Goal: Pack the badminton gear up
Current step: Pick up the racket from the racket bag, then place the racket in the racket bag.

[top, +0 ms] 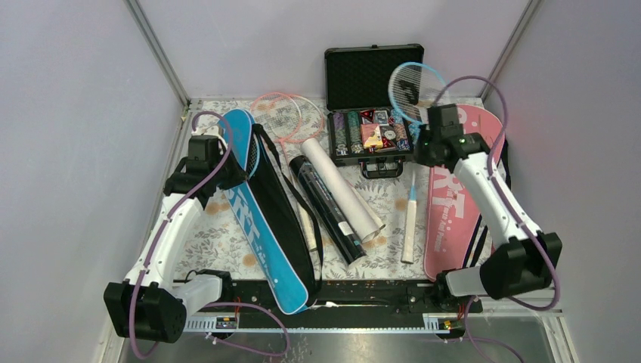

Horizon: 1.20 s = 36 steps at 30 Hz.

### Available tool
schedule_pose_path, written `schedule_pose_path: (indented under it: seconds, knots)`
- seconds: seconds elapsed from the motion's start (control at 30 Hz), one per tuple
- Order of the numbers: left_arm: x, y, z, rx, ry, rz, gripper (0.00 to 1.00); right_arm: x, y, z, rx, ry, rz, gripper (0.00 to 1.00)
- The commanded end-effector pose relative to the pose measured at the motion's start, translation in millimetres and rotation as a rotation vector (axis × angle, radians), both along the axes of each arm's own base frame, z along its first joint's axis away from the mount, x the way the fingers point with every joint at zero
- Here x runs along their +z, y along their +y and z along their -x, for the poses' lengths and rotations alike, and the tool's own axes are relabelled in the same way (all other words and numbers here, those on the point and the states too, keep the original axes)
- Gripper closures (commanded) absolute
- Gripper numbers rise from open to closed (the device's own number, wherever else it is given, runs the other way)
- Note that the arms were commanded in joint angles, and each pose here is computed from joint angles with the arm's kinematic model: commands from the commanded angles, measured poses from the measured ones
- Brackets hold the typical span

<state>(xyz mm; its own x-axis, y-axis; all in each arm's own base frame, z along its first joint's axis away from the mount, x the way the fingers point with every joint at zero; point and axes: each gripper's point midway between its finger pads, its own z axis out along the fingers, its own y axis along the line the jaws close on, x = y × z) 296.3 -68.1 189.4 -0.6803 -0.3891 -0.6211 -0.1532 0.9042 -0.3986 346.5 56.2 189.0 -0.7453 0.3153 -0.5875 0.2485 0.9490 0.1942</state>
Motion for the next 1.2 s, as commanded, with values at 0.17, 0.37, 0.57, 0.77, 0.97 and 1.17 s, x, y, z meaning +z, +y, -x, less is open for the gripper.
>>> schedule_pose_path:
  seconds: [0.17,0.37,0.57,0.77,0.97,1.17]
  knots:
    - [18,-15,-18,-0.039,-0.08,0.091,1.0,45,138,75,0.573,-0.222,-0.048,1.0]
    - [15,-23,-19,-0.068,-0.055,0.136,1.0,20,178,112,0.768,-0.248,0.013,1.0]
    - [14,-24,-21,-0.064,-0.047,0.145,1.0,-3,197,137,0.872,-0.216,0.164,1.0]
    - [11,-24,-22,-0.06,-0.03,0.147,1.0,-29,191,144,0.893,-0.167,0.336,1.0]
    - [13,-25,-24,-0.062,-0.031,0.149,1.0,-43,191,155,0.925,-0.146,0.395,1.0]
    - [15,-28,-25,-0.078,-0.036,0.158,1.0,-43,212,162,0.98,-0.162,0.431,1.0]
